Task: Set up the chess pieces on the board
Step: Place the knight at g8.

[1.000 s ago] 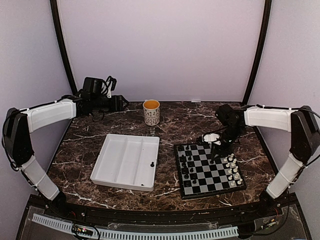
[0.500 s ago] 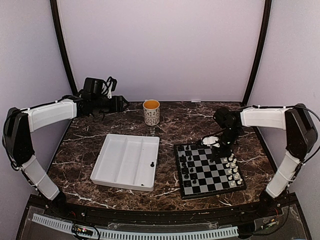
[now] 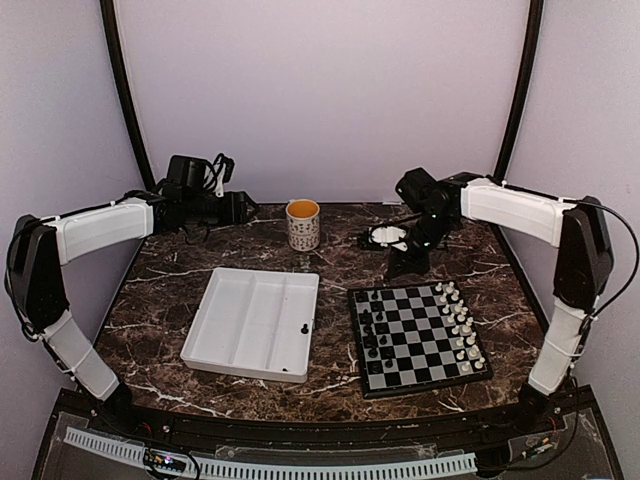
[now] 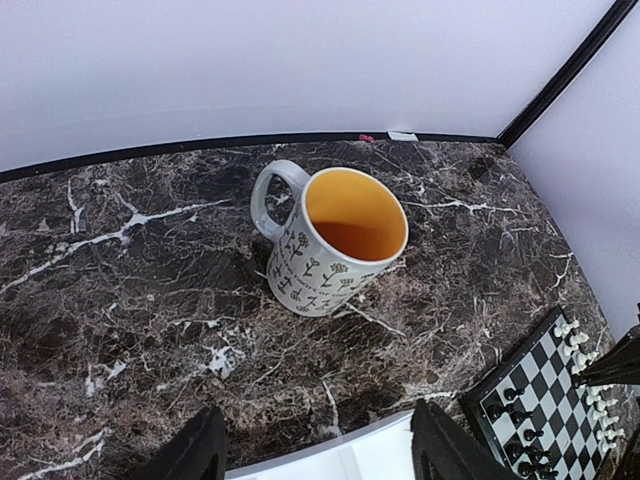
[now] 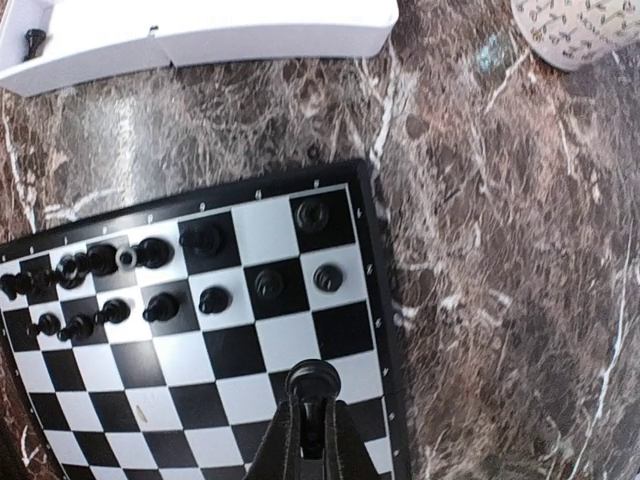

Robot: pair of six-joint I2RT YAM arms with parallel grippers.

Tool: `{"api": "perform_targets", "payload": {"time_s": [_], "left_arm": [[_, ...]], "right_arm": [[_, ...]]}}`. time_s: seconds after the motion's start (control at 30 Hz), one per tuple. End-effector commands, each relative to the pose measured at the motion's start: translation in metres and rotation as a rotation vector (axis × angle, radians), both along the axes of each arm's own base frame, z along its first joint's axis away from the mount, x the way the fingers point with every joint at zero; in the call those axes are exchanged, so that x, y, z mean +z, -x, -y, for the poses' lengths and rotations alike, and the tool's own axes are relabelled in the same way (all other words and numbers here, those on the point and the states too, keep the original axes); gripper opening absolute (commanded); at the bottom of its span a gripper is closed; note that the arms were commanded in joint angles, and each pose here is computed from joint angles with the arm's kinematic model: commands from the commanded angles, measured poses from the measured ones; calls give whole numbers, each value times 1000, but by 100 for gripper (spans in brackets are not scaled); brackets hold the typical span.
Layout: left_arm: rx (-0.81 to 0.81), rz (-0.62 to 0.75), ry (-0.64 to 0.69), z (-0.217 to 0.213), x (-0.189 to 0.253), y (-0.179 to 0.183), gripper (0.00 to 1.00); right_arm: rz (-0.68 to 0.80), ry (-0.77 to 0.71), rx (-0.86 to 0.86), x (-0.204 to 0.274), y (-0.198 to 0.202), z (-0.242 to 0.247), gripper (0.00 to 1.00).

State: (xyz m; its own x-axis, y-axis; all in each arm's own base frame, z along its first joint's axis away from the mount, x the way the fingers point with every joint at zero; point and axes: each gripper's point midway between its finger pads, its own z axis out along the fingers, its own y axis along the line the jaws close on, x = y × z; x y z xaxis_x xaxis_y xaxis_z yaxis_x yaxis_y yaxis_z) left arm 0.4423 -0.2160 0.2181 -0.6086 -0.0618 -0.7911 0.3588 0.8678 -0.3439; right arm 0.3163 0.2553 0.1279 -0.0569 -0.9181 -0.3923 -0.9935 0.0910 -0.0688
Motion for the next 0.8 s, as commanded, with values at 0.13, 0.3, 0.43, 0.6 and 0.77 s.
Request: {"api": "perform_targets", "payload": {"time_s": [0.13,0.3,0.43,0.6,0.77], "left_arm": [[-10,12,27,1,15,-1,65],[-15,13,31,2,17,0,65],[-16,17,32,2,20,1,65],[-16,16,33,2,20,1,65],[-19,11,34,3,18,1,65]], "right_arm": [[-77,40,22,-18,3,-46,7],[-109,68,46,-30,11,-55,8],[-113,81,55,-36,13,-59,8],[-118,94,63,-42,15,-63,8],[-117,116,54,-52,12,-63,8]]}}
